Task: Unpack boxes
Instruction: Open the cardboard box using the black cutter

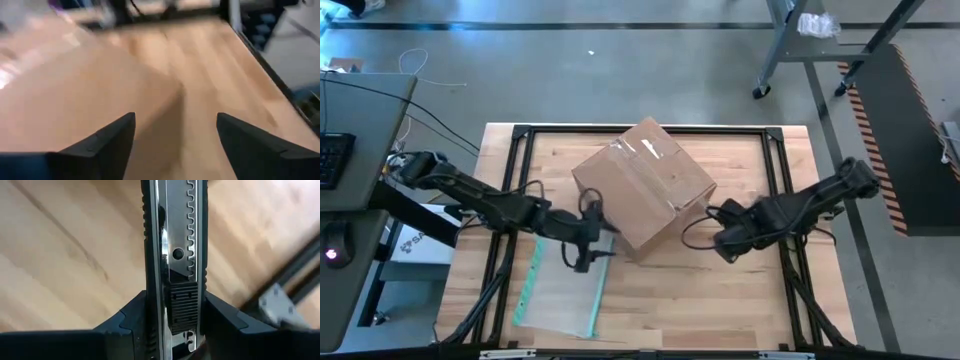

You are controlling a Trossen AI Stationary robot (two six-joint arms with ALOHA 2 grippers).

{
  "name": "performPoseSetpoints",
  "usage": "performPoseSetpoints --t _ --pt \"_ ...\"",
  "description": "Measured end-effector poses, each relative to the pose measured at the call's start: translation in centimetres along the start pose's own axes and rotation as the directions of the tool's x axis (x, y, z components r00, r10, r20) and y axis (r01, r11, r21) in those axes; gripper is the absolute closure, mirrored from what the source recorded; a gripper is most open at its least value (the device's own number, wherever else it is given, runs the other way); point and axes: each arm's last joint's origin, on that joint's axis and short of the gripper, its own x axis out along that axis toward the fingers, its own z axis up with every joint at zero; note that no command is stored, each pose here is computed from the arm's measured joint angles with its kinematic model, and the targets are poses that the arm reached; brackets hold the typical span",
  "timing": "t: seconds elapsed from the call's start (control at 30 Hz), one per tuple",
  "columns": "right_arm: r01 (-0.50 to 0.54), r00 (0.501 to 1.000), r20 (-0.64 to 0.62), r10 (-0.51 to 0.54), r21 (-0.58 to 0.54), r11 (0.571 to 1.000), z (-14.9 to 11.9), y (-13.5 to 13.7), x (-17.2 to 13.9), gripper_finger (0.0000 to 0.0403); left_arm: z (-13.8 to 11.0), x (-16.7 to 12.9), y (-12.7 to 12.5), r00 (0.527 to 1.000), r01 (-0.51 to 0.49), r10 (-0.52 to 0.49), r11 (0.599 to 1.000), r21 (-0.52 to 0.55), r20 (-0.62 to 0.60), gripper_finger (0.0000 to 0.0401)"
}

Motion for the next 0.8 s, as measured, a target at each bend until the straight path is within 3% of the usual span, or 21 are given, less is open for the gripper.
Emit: performPoseSetpoints --t 0.1,0.33,0.6,0.8 --pt "0.014 0.999 -0.051 -0.015 -0.011 1.000 0.0 -0.1 0.8 0.0277 -0.6 2.1 -0.4 0.999 0.041 -0.041 0.999 -0.005 -0.019 0.0172" --pt "0.020 0.997 -0.069 -0.021 -0.020 1.000 0.8 -0.5 1.2 0.0277 0.0 7.2 0.7 0.990 -0.043 0.046 0.999 -0.022 0.130 0.0211" --pt "0.028 0.996 -0.079 -0.030 -0.029 0.999 2.9 -1.8 1.6 0.0277 2.6 4.9 -0.4 0.996 0.020 -0.018 1.000 -0.023 0.085 0.0224" --pt "0.034 0.995 -0.097 -0.037 -0.032 0.999 4.4 -2.7 2.0 0.0277 2.5 1.9 -0.5 0.989 -0.146 0.146 0.989 0.016 -0.003 0.0225"
